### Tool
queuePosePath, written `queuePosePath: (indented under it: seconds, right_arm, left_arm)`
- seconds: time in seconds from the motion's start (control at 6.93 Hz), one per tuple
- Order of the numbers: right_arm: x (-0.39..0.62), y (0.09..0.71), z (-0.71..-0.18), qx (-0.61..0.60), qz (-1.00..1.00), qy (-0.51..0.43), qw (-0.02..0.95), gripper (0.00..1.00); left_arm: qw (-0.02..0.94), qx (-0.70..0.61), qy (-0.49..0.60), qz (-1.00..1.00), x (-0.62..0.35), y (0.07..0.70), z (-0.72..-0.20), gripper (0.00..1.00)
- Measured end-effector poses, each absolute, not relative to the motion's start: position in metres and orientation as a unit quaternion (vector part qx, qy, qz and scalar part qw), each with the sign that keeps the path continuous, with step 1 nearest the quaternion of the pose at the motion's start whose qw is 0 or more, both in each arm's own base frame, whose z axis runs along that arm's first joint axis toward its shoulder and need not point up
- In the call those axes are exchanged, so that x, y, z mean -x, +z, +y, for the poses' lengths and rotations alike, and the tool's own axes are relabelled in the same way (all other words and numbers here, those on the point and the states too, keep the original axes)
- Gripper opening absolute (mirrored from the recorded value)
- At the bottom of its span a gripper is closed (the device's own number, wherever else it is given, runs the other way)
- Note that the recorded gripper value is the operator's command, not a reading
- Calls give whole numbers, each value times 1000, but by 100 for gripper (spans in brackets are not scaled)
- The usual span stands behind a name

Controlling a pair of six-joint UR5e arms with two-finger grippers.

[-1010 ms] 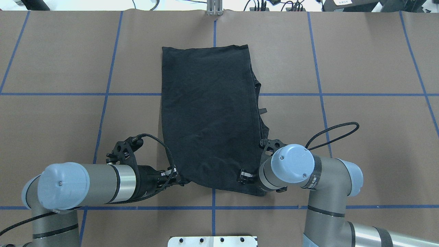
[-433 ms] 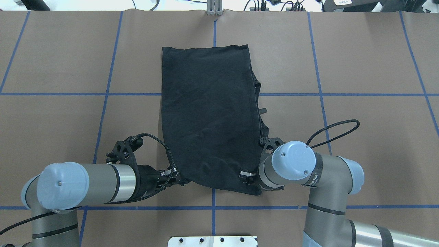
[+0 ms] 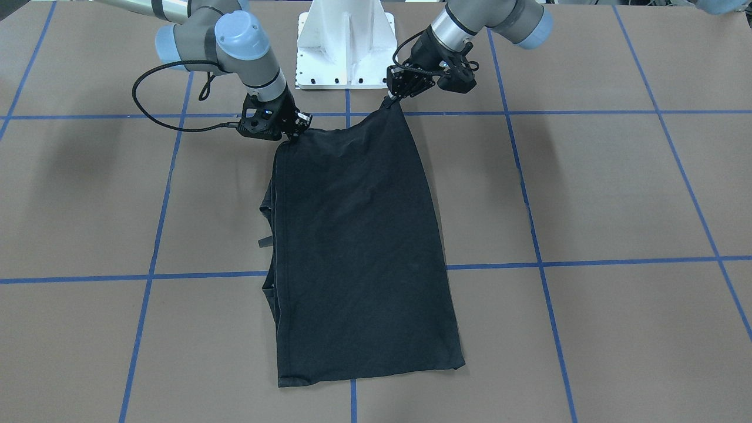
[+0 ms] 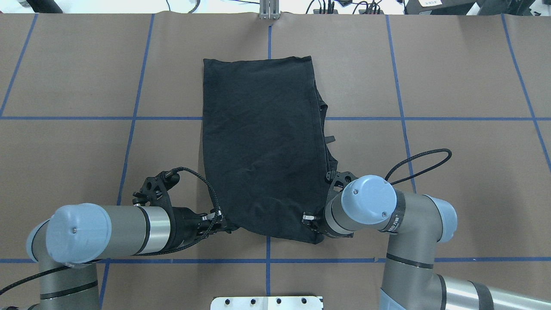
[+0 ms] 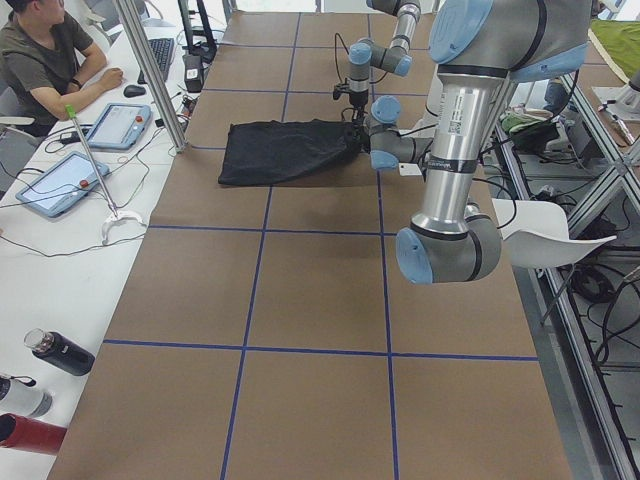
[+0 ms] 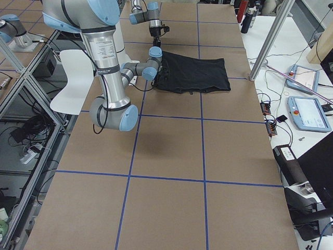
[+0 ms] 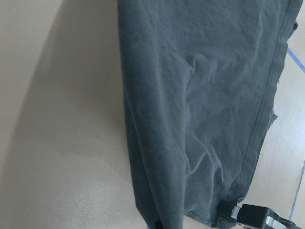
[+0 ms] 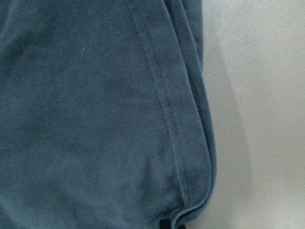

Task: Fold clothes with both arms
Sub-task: 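Grasp both near corners of the black shirt with both grippers, then lift both near corners and carry them away from the robot over the shirt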

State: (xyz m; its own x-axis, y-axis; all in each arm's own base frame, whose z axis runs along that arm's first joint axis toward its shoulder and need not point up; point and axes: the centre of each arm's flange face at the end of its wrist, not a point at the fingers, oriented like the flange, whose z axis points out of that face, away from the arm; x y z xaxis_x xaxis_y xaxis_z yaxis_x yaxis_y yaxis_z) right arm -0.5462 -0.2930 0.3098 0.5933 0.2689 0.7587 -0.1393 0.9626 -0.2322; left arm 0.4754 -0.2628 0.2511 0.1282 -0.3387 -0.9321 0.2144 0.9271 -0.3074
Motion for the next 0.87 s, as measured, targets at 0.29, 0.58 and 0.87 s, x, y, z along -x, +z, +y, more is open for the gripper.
queuePosePath:
  seconds: [0.29,0.58,0.87]
  right_arm:
    - [541,306,-293,80,-443,112,886,0]
    - [521,299,-279,123,-456,86,877,0]
    - [495,297,-262,173,-462,59,868,0]
  left_arm:
    - [747,48,-185,637,-471,248,-263,0]
    - [750,56,-179,635,-467,249,-260,0]
    - [754,68,-169,631,-465,248,-250,0]
